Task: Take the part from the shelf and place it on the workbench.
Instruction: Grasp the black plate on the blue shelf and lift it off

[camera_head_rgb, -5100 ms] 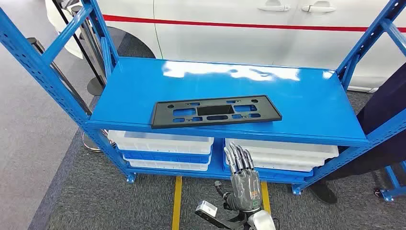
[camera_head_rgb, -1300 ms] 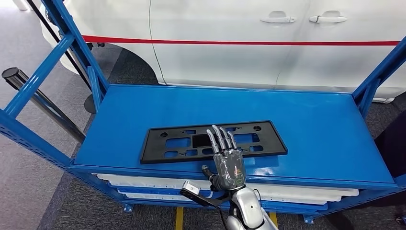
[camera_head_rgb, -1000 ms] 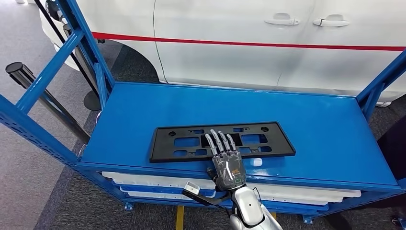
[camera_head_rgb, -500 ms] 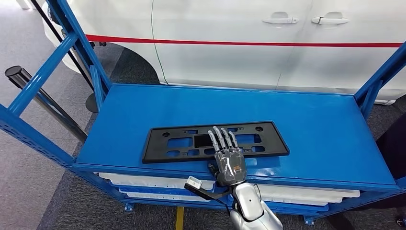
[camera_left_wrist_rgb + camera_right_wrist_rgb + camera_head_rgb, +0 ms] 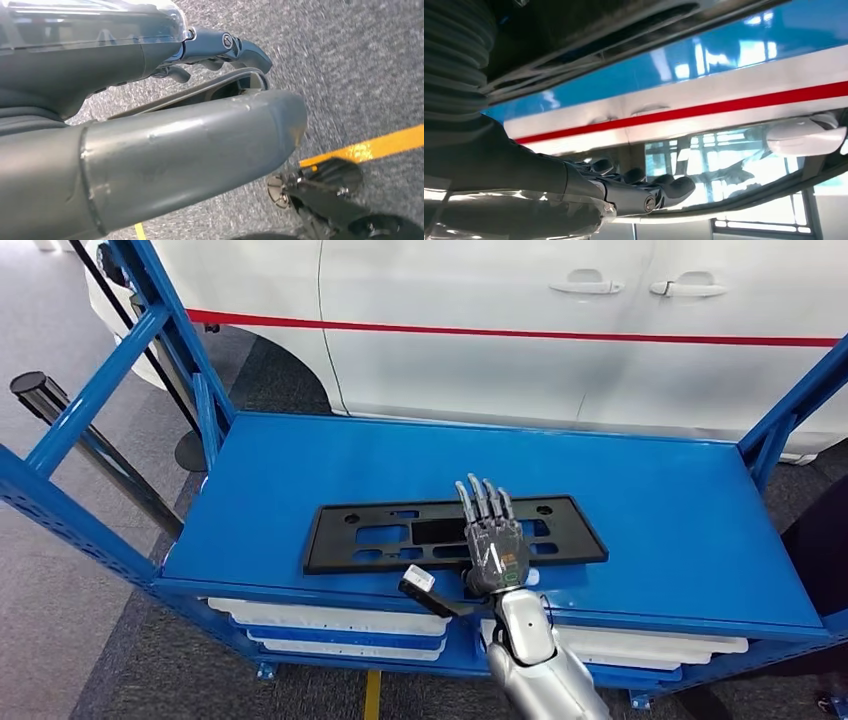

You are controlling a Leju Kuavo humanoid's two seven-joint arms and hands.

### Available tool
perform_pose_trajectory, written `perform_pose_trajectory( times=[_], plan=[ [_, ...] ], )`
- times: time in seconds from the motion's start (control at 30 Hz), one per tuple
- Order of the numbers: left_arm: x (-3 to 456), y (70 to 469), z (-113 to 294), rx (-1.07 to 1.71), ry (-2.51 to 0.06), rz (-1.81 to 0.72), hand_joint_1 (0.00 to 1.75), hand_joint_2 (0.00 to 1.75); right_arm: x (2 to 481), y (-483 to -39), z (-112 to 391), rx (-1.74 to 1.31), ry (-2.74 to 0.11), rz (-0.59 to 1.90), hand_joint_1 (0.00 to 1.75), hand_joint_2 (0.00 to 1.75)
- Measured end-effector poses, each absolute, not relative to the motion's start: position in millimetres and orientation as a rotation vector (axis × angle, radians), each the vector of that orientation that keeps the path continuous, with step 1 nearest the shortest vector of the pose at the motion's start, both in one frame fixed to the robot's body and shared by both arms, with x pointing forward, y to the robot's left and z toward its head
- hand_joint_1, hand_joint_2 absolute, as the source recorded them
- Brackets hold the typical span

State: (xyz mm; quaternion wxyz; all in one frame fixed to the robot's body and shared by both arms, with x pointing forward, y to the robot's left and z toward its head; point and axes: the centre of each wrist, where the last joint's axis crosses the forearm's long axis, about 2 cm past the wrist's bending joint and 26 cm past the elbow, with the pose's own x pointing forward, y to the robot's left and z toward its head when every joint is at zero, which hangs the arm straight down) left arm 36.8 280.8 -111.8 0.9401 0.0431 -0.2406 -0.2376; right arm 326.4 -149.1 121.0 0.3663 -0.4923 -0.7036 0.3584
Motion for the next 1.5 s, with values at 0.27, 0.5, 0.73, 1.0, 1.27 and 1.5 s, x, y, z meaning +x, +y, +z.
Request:
perform_pose_trajectory(
  times=[0.27,0.5,0.73,1.0,1.27,1.5],
  plan=[
    [37,281,-112,0.089,-0.490,-0.491,0.00,0.00,342,-179,115,-1.367,-1.695,0.951,0.00,1.75],
    [40,282,-112,0.092,-0.496,-0.493,0.00,0.00,355,-195,118,-1.424,-1.611,0.978,0.00,1.75],
    [39,283,-112,0.094,-0.489,-0.496,0.00,0.00,359,-208,111,-1.443,-1.537,1.010,0.51,1.75],
    [40,283,-112,0.094,-0.494,-0.496,0.00,0.00,357,-220,102,-1.436,-1.475,1.073,0.99,1.75],
    [40,281,-112,0.086,-0.496,-0.500,0.00,0.00,355,-222,99,-1.445,-1.469,1.081,0.00,1.75],
    [41,278,-111,0.082,-0.499,-0.495,0.00,0.00,356,-212,104,-1.446,-1.517,1.104,0.00,1.75]
  ],
)
